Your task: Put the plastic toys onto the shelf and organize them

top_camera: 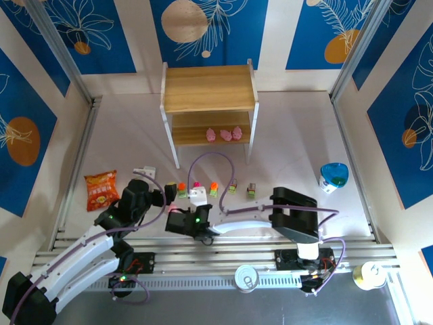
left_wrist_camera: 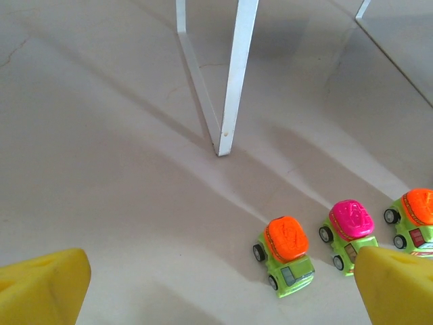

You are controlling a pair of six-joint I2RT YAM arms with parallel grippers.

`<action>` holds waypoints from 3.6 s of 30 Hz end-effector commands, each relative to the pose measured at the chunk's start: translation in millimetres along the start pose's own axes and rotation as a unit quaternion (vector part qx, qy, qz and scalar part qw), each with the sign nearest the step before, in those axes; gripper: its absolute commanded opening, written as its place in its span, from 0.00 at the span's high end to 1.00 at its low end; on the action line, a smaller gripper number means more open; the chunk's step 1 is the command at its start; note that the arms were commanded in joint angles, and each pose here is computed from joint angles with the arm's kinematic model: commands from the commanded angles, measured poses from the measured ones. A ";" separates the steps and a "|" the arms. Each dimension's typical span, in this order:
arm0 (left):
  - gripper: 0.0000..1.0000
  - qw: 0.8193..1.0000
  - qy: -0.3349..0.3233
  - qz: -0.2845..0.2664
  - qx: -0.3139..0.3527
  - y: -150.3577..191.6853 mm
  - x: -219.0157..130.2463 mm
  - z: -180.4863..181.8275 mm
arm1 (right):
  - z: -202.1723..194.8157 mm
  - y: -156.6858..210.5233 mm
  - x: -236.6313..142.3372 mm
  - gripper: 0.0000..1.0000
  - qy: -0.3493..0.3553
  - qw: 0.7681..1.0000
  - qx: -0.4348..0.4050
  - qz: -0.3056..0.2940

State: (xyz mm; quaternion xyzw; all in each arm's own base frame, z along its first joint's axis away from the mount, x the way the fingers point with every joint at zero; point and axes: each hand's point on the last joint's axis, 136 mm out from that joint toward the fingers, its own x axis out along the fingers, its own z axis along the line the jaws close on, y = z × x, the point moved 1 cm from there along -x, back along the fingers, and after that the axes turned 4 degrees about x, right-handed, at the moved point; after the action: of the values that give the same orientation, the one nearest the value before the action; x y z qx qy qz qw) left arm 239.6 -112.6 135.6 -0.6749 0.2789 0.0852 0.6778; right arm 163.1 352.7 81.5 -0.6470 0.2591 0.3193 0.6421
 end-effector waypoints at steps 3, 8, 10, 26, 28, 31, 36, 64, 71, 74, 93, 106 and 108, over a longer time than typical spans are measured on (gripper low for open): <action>0.00 1.000 0.019 -0.009 0.003 -1.7 -1.7 -4.6 | -20.3 -31.5 -21.4 0.73 0.009 0.999 0.007 -0.044; 0.00 1.000 0.027 -0.009 0.006 -1.7 -1.8 -7.3 | -20.5 -66.4 -32.1 0.73 -0.013 0.998 0.002 -0.069; 0.00 0.999 0.030 -0.010 0.008 -2.4 -2.0 -8.6 | -19.3 -79.9 -32.7 0.73 -0.024 0.997 0.002 -0.075; 0.01 0.998 0.054 -0.010 0.023 -2.1 -0.6 -19.6 | -7.4 -173.2 -23.0 0.74 -0.070 0.992 -0.008 -0.107; 0.01 0.998 0.060 -0.012 0.029 -2.4 -1.0 -22.0 | -5.5 -180.4 -19.8 0.74 -0.074 0.992 -0.009 -0.106; 0.01 0.997 0.070 -0.015 0.035 -3.0 -2.0 -26.8 | -0.6 -191.6 -14.9 0.74 -0.077 0.991 -0.014 -0.108; 0.01 0.995 0.084 -0.016 0.045 -2.9 -2.3 -33.3 | 1.2 -209.3 -3.2 0.74 -0.079 0.991 -0.011 -0.105; 0.01 0.995 0.089 -0.013 0.049 -1.7 -1.0 -36.9 | -7.2 -254.3 50.1 0.73 -0.050 0.994 -0.026 -0.090; 0.01 0.995 0.088 -0.013 0.049 -1.7 -0.8 -36.6 | -12.3 -255.6 57.9 0.73 -0.043 0.995 -0.028 -0.084; 0.01 0.995 0.088 -0.014 0.049 -2.2 -1.0 -36.7 | -13.3 -256.2 60.2 0.72 -0.041 0.995 -0.029 -0.082; 0.01 0.995 0.090 -0.013 0.048 -1.9 -0.9 -37.2 | -21.0 -254.9 65.5 0.65 -0.022 0.996 -0.037 -0.079; 0.01 0.995 0.090 -0.012 0.048 -0.8 -0.5 -37.3 | -21.0 -261.4 49.6 0.60 -0.027 0.994 -0.038 -0.099; 0.01 0.995 0.090 -0.012 0.048 -1.1 -0.5 -37.3 | -21.3 -262.9 46.9 0.59 -0.028 0.994 -0.037 -0.102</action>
State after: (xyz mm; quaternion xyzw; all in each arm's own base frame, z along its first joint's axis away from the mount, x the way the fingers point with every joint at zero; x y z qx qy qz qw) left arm 229.9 -143.9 136.8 -0.6505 0.3337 0.0163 0.6821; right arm 390.9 351.8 197.2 -0.6847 0.1776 0.2979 0.6410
